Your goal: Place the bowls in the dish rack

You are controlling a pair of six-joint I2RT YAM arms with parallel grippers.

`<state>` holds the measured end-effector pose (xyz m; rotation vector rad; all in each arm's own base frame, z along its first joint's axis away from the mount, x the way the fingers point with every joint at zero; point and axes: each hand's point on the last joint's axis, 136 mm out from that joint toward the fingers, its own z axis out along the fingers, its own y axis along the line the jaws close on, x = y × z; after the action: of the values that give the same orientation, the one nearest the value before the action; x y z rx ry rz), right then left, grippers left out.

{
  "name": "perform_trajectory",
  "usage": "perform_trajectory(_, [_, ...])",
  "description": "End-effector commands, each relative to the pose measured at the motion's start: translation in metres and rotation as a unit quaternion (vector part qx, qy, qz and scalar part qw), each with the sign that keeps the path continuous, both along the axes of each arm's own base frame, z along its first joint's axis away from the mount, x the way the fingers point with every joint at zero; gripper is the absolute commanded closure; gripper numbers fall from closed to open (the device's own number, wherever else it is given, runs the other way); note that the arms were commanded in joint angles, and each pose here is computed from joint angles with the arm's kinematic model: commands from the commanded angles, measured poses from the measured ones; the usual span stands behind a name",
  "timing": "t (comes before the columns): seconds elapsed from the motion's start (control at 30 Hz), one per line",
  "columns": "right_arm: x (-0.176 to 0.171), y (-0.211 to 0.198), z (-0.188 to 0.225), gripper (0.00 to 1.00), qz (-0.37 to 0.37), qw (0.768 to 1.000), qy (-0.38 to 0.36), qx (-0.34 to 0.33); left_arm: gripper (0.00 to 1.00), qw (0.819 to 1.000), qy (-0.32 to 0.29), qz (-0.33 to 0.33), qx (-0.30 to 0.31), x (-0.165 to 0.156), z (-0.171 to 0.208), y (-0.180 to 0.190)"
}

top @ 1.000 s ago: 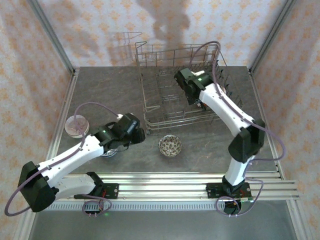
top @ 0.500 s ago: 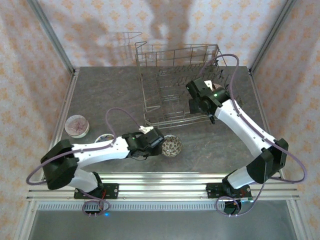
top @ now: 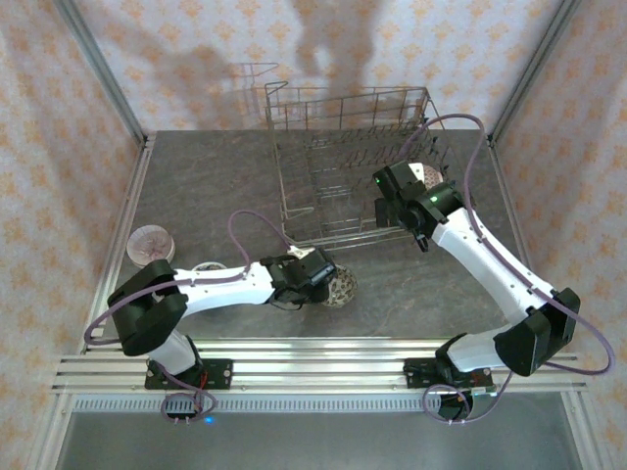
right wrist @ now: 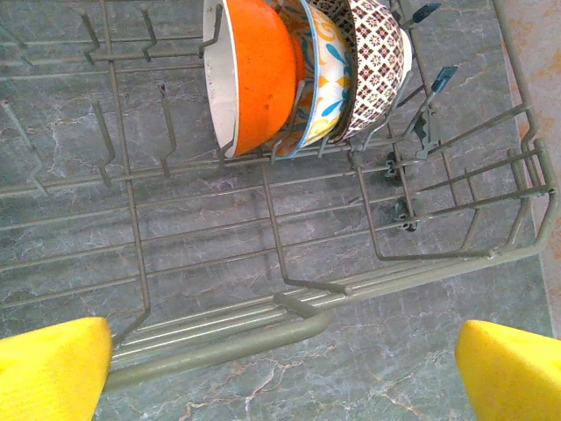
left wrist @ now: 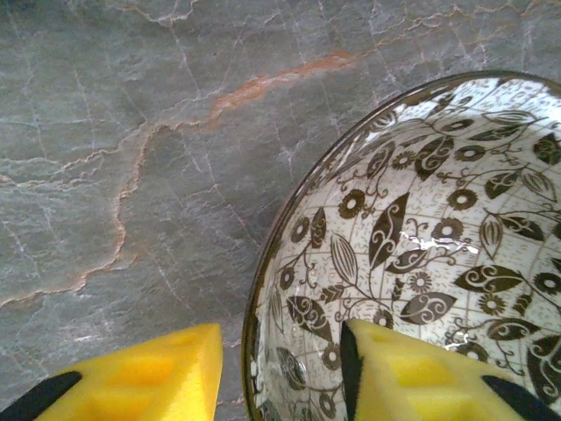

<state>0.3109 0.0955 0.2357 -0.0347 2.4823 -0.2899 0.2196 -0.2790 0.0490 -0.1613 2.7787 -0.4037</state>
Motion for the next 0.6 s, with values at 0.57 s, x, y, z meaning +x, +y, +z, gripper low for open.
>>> perform_trajectory(0.57, [-0.008, -0.012, -0.015, 0.00, -0.009, 0.999, 0.043, -0.021, 0.98, 0.999, -0.025, -0.022, 0.024, 0.010, 0.030, 0.008])
